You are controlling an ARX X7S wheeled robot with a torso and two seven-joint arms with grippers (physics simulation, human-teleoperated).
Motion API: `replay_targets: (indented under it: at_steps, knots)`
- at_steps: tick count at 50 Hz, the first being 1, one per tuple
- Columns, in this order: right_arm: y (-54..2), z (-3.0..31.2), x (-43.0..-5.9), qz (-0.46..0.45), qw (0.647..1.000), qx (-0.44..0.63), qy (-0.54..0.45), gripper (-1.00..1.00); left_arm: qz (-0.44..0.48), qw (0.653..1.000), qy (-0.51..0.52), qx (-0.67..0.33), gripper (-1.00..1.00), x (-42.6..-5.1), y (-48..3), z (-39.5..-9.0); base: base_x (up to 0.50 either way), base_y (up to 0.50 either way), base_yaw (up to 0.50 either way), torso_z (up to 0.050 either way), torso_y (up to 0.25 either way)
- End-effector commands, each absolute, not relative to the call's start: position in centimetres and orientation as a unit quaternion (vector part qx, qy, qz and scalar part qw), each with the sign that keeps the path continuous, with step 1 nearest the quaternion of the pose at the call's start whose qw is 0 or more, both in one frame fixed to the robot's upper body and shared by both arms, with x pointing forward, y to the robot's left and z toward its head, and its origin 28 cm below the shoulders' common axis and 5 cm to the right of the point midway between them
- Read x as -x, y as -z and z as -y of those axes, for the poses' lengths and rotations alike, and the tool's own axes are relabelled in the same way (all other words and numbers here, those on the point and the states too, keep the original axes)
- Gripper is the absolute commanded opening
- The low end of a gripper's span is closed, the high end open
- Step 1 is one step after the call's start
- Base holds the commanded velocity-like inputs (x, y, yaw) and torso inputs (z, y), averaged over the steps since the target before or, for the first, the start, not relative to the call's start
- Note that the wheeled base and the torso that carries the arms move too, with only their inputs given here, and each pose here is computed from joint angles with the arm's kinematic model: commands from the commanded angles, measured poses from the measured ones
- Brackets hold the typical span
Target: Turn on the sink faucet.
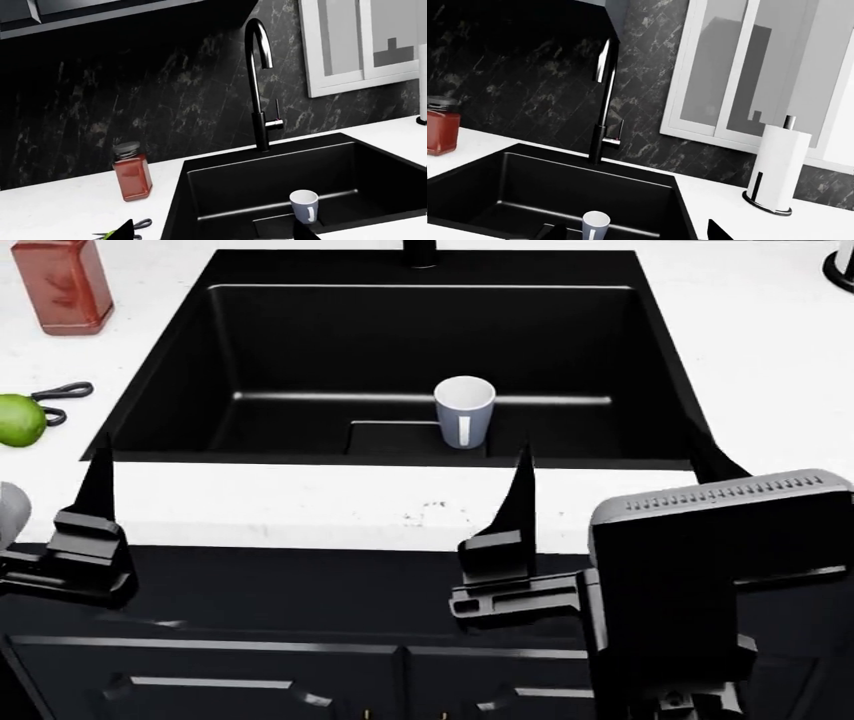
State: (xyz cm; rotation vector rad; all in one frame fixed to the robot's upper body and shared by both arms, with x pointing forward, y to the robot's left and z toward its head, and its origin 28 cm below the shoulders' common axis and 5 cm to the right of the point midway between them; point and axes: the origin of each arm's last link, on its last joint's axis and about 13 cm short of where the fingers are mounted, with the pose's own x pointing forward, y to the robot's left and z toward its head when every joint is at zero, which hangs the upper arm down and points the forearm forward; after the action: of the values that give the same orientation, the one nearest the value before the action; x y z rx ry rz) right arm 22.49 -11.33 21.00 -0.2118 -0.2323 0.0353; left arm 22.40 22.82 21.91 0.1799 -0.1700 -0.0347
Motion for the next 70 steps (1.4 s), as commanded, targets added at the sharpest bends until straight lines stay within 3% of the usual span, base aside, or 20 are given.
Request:
replay_targets:
  at_steps: [1, 70]
  knots:
    - [-26.5, 10.8, -22.8, 0.171, 0.978, 0.116, -0.006, 1.00, 0.119, 0.989, 0.032, -0.081, 1.00, -22.3, -25.8, -23.3, 0.50, 0.00, 0.00, 0.050, 0.000]
    - [-30.0, 10.7, -21.9, 0.216, 0.968, 0.128, -0.014, 1.00, 0.131, 0.985, 0.036, -0.102, 1.00, -22.8, -28.7, -23.6, 0.50, 0.00, 0.00, 0.050, 0.000]
